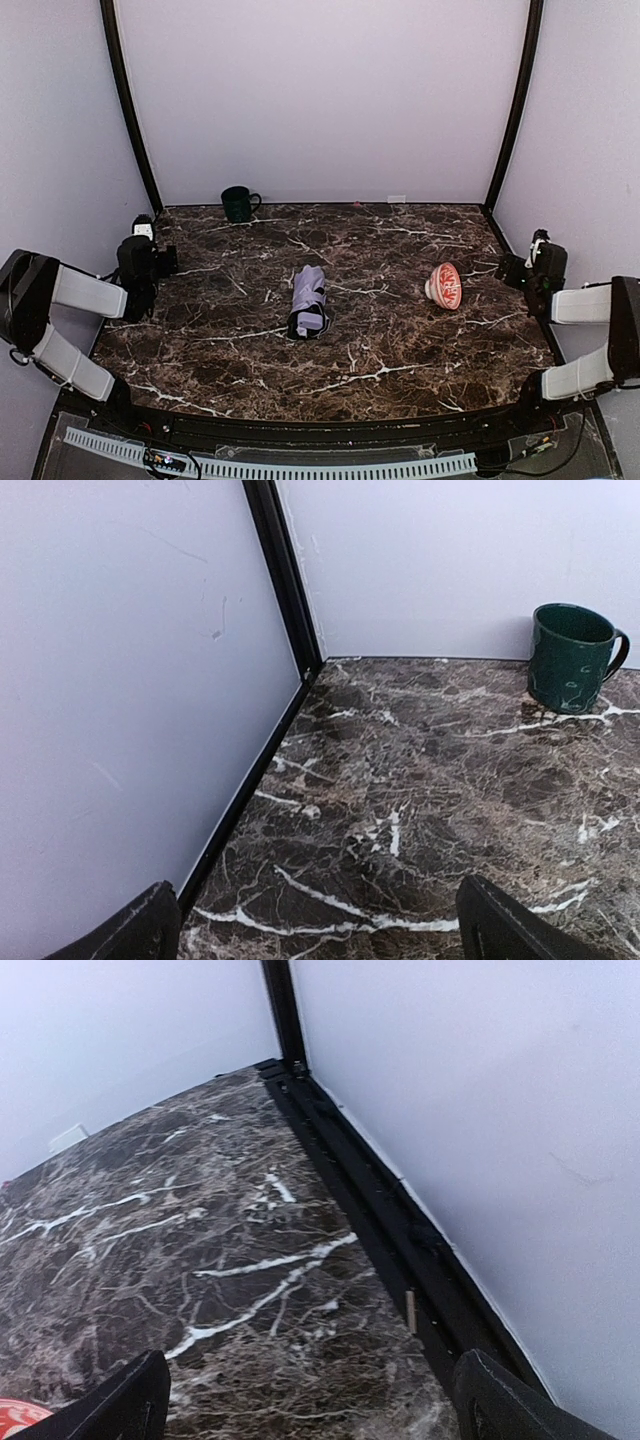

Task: Put away the umbrella

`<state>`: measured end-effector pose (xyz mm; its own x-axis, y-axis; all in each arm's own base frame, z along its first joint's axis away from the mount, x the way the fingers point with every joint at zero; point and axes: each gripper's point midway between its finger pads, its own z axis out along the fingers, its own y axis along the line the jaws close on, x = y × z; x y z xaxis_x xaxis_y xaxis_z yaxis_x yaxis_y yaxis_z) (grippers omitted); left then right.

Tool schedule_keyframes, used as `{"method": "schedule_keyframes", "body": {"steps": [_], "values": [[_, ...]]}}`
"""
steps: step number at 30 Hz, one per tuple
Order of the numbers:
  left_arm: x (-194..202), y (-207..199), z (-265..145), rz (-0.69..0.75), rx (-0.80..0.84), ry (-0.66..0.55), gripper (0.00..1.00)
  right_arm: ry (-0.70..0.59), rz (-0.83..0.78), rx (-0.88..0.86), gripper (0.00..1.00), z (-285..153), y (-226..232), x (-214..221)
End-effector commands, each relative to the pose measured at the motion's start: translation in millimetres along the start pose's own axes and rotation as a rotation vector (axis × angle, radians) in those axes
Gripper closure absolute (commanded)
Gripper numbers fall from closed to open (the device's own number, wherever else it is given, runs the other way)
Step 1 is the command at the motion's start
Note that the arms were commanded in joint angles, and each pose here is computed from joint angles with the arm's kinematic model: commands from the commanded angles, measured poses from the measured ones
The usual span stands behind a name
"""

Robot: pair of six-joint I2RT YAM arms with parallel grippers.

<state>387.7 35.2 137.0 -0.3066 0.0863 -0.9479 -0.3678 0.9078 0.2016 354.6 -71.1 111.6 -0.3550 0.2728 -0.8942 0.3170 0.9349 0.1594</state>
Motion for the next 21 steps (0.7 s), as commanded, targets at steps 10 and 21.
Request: {"method": "schedule_keyframes", "body": {"steps": [10,21], "values": [[-48.5,-18.7,-37.5,0.014,0.244,-0.319,0.01,-0.258,0.062,0.095,0.0,-5.5,-20.9,-31.7],[-19.2,-20.1,-35.7,0.029,0.255,-0.213,0.01,-0.277,0.042,0.043,0.0,-10.4,-12.5,-32.9]]}}
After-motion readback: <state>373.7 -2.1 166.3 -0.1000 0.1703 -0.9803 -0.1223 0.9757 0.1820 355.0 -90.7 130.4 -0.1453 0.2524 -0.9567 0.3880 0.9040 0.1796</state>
